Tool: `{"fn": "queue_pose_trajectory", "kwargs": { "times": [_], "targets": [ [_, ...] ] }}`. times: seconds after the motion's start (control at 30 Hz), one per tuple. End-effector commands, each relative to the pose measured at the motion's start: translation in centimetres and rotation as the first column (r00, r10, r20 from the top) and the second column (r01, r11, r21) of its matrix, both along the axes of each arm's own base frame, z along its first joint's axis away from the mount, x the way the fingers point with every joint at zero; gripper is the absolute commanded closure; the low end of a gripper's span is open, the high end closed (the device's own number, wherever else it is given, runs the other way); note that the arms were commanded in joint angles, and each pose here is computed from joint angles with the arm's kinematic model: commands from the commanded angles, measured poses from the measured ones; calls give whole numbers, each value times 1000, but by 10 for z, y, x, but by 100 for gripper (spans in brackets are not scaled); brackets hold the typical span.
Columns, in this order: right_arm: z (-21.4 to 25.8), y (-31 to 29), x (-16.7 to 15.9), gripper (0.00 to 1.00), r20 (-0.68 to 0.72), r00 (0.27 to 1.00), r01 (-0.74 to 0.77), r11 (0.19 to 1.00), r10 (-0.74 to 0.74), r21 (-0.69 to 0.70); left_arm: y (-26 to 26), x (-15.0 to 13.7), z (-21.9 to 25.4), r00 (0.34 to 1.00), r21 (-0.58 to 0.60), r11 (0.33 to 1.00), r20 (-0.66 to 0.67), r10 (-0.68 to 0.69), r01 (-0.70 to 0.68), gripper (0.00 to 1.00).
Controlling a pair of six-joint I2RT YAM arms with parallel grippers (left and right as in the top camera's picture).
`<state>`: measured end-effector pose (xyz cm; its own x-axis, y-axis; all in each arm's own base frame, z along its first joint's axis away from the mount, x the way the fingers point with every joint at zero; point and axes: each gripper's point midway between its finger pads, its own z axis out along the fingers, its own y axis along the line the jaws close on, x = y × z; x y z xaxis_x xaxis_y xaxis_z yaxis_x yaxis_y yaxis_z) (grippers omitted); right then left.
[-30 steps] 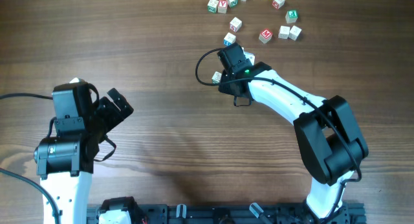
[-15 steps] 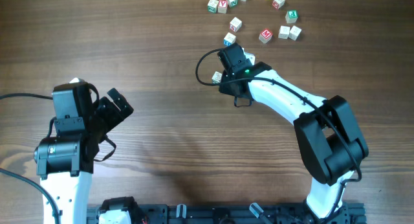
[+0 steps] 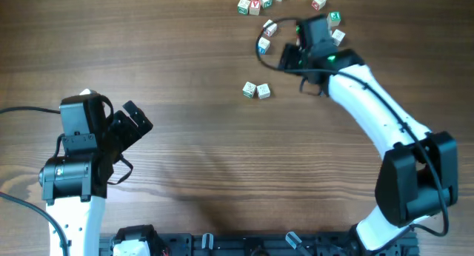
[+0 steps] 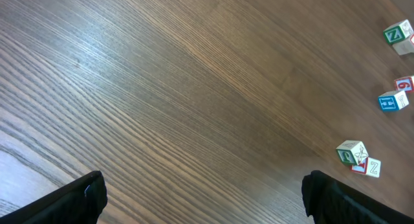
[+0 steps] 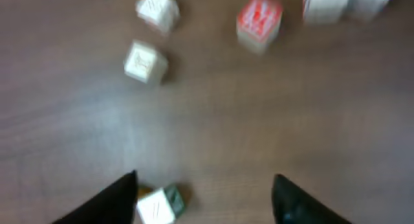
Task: Form a circle
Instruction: 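Reach the right gripper to the top of the arc and grasp the red M block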
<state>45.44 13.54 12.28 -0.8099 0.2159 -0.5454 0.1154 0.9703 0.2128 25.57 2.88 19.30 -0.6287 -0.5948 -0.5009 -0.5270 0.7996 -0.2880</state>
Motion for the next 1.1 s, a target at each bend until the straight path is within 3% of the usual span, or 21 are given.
{"fn": "queue_pose_trajectory", "kwargs": {
  "times": [0.0,0.17,0.33,0.47,0.67,0.83,1.07],
  "targets": [
    [45,-13,32,23,132,984,-110,992,118,-69,4,0,-1,1000,7,1000,-1,18,-18,0],
    [53,-23,73,21,169,967,-168,977,190,-134,4,0,-1,1000,7,1000,-1,18,-18,0],
    [3,-35,117,23,101,966,-217,957,239,-191,4,0,-1,1000,7,1000,-1,18,-18,0],
    [-42,-36,135,23,55,949,-298,942,309,-155,4,0,-1,1000,7,1000,-1,18,-18,0],
    [-88,-29,134,24,-2,902,-428,890,433,-158,4,0,-1,1000,7,1000,-1,18,-18,0],
    [-95,-29,134,44,-15,902,-428,890,431,-157,4,0,-1,1000,7,1000,-1,18,-18,0],
    [-101,-45,130,48,-64,918,-396,891,392,-222,4,0,-1,1000,7,1000,-1,18,-18,0]
  ]
}}
